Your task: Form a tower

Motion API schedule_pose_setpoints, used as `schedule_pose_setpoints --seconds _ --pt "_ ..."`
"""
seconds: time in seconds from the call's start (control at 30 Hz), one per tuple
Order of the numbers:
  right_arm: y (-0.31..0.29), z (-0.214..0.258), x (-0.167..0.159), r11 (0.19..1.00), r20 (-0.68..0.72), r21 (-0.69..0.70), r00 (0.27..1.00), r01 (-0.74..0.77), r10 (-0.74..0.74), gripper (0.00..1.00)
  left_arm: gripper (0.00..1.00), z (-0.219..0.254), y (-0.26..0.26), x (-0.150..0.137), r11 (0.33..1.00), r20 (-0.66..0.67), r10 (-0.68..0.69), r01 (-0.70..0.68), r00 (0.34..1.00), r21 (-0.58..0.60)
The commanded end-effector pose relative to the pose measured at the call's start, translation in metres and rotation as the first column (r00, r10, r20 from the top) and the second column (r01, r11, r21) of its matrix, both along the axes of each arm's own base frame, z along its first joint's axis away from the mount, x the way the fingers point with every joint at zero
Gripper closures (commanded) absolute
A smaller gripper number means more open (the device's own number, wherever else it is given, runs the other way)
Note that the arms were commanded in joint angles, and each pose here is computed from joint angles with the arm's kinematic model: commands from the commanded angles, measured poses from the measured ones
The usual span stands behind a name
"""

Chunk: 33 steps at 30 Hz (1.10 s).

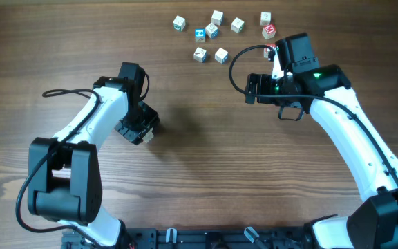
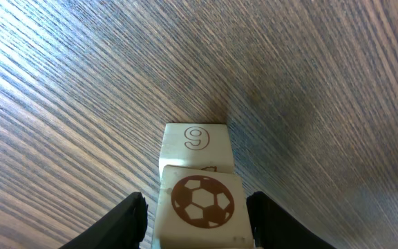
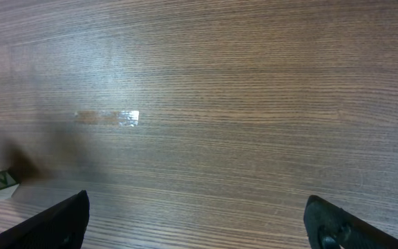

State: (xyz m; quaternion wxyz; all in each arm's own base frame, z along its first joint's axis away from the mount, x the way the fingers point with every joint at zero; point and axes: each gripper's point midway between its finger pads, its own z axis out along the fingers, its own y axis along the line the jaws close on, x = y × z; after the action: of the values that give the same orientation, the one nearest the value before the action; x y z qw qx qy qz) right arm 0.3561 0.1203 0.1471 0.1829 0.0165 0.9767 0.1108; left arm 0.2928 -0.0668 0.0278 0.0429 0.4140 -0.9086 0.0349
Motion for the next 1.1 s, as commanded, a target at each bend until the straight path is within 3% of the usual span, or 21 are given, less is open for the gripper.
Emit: schedule_pose_setpoints --seconds 0.0,0.63,0.87,1.0,1.07 --pt "-0.0022 -0.0004 -0.0003 1.0 0.009 -0.023 1.0 -0.014 0.014 0.0 0.5 -0.0042 -0.0017 -0.0035 1.0 -0.017 0.006 -0.006 1.0 -0.006" --pt "-0.0029 -0.0005 -0.0001 1.0 0.01 -0.027 1.0 -0.013 0.013 0.0 0.56 -0.0042 -0.0017 -0.0035 1.0 -0.017 0.006 -0.006 1.0 -0.006" --pt "-0.0035 -0.0005 0.0001 0.999 0.011 -0.031 1.0 -0.011 0.012 0.0 0.28 -0.0042 -0.0017 -0.0035 1.0 -0.017 0.006 -0.006 1.0 -0.006" --pt "-0.0035 -0.0005 0.0001 0.999 0.011 -0.031 1.0 -0.012 0.012 0.0 0.22 -0.0041 -0.0016 -0.0044 1.0 -0.021 0.006 -0.006 1.0 -0.005" --pt "-0.004 -0.0005 0.0002 0.999 0.012 -0.033 1.0 -0.009 0.01 0.0 0.31 -0.0041 -0.0014 -0.0052 1.0 -0.023 -0.005 0.005 1.0 -0.005"
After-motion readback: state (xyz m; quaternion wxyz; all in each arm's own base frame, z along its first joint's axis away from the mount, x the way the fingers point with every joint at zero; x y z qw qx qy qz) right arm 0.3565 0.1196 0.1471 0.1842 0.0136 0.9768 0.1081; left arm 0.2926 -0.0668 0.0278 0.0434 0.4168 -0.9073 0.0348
